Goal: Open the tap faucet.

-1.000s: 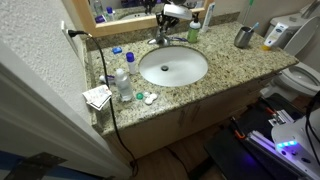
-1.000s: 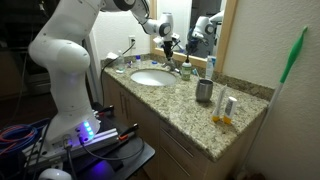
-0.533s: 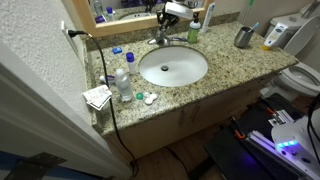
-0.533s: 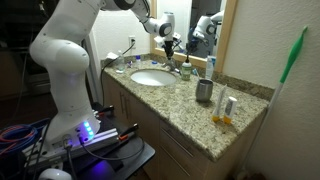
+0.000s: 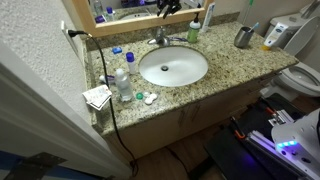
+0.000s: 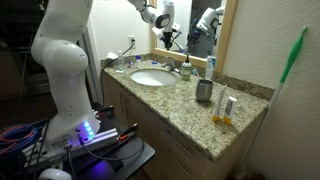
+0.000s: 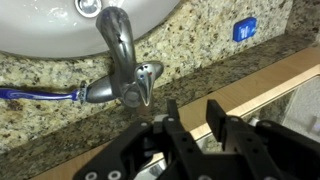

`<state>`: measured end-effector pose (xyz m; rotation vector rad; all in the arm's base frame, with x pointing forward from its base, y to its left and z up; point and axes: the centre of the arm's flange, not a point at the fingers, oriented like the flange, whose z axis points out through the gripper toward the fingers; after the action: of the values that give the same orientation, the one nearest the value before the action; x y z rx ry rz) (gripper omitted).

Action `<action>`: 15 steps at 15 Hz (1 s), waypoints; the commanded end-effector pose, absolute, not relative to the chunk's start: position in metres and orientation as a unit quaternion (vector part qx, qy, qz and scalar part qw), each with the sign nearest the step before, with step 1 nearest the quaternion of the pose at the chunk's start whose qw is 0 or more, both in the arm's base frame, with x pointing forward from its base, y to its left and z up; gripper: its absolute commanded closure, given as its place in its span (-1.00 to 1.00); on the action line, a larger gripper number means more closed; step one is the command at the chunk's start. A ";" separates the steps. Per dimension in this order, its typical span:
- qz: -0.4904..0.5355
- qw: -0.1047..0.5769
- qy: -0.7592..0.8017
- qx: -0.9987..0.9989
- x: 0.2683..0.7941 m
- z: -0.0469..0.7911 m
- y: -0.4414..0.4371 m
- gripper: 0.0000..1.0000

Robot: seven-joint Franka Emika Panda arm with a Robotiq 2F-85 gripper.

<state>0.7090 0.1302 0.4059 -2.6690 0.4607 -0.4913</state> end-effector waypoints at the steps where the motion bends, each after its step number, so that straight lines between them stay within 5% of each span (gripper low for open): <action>1: -0.144 0.186 0.142 -0.961 0.683 0.408 0.131 -0.34; 5: -0.123 0.139 0.146 -0.972 0.689 0.385 0.140 -0.90; 7: -0.123 0.112 0.159 -0.973 0.698 0.373 0.140 -1.00; 13: -0.119 0.088 0.169 -0.974 0.724 0.340 0.142 -1.00; 14: -0.120 0.086 0.171 -0.974 0.729 0.336 0.142 -0.89; 15: -0.122 0.086 0.174 -0.973 0.733 0.333 0.142 -0.46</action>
<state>0.7096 0.1385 0.3398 -2.8831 0.4936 -0.3561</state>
